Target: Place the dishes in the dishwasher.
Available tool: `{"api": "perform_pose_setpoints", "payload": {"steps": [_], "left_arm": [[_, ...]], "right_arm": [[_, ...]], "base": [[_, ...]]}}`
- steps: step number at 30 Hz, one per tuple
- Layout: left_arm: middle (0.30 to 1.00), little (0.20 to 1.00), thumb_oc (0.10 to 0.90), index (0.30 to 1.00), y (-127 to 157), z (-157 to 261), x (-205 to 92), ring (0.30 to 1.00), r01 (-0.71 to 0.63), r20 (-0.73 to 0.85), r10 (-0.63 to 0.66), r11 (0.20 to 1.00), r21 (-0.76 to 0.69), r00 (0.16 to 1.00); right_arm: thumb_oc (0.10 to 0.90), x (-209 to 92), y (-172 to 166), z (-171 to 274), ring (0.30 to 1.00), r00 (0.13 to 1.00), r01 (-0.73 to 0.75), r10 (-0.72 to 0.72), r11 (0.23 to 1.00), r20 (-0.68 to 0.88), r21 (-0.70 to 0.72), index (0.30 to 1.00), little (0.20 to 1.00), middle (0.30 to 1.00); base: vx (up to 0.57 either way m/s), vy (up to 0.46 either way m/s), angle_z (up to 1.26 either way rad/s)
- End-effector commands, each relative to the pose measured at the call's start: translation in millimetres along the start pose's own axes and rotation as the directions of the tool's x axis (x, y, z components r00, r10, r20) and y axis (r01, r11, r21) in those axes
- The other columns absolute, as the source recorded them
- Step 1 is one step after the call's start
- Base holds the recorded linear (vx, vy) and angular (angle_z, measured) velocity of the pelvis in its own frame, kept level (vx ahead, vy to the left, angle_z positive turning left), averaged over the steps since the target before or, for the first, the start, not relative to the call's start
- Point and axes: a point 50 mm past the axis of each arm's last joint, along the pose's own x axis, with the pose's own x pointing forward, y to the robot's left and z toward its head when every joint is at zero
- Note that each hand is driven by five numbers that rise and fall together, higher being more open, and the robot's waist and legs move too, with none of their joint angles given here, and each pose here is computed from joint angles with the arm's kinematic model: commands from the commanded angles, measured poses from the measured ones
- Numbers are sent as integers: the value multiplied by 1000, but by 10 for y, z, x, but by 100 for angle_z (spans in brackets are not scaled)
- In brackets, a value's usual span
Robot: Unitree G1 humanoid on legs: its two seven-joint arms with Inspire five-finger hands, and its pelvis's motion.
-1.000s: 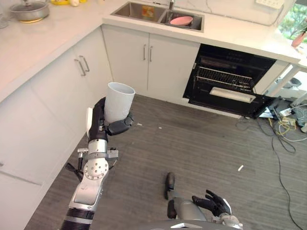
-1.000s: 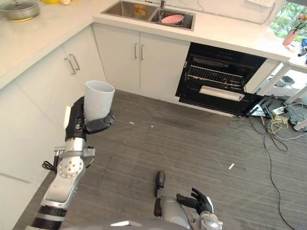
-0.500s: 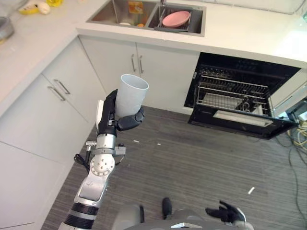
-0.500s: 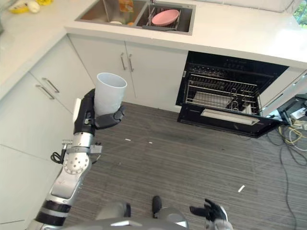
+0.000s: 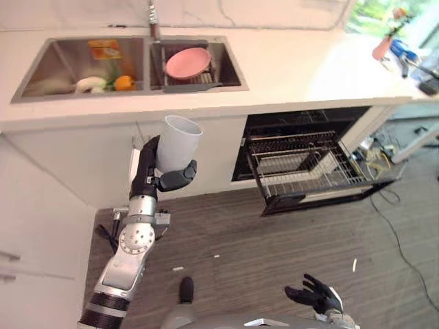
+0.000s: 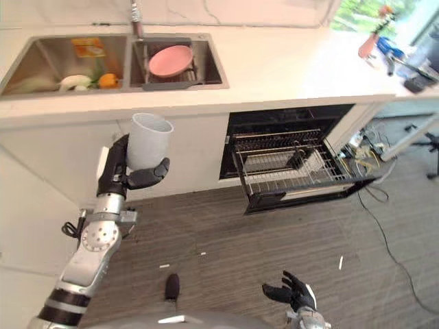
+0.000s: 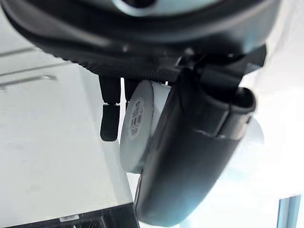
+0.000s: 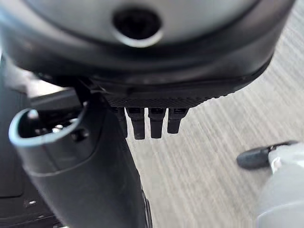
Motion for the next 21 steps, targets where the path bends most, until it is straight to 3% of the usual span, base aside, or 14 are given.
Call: {"api": "perform_pose_setpoints", "payload": {"steps": [1, 6, 9, 12, 13, 18, 19, 20, 21], "left_arm": [[300, 300, 400, 300, 32, 581, 91, 300, 29, 312, -29, 1000, 5, 950], [300, 300, 400, 300, 79, 541, 98, 300, 4, 303, -12, 1000, 28, 953], [300, 300, 400, 300, 21, 528, 107, 300, 23, 331, -49, 996, 82, 942], [300, 300, 400, 300, 2, 571, 143, 300, 2, 358, -28, 997, 72, 933], [300, 300, 400, 300, 0, 571, 144, 300, 2, 358, -28, 997, 72, 933], [300, 300, 400, 300, -13, 658, 234, 300, -16, 397, -14, 997, 73, 918], [300, 300, 400, 300, -13, 658, 234, 300, -16, 397, -14, 997, 73, 918], [300, 300, 400, 300, -14, 695, 279, 300, -24, 413, -7, 997, 70, 911], [300, 300, 400, 300, -14, 695, 279, 300, -24, 413, -7, 997, 70, 911]], "right_arm": [[800, 117, -94, 479, 900, 986, 30, -21, 998, 165, -53, 900, 900, 900], [800, -2, 134, 924, 900, 918, -128, 157, 987, 365, -102, 900, 900, 900], [800, -120, 95, 1081, 900, 869, -190, 246, 967, 430, -168, 900, 900, 900], [800, -323, 228, 1563, 900, 734, -222, 291, 957, 614, -188, 900, 900, 900], [800, -326, 226, 1562, 900, 734, -222, 291, 957, 614, -188, 900, 900, 900], [800, -764, 512, 2289, 900, 447, -246, 406, 912, 797, -327, 900, 900, 900], [800, -764, 512, 2289, 900, 447, -246, 406, 912, 797, -327, 900, 900, 900], [800, -949, 643, 2504, 900, 330, -279, 427, 896, 842, -345, 900, 900, 900], [800, -949, 643, 2504, 900, 330, -279, 427, 896, 842, -345, 900, 900, 900]], "base": [[11, 439, -77], [12, 257, -147], [49, 62, -55], [101, -43, -36], [59, -34, -27], [99, -53, -19], [139, -121, -9], [104, -82, 0], [153, -221, 5]]}}
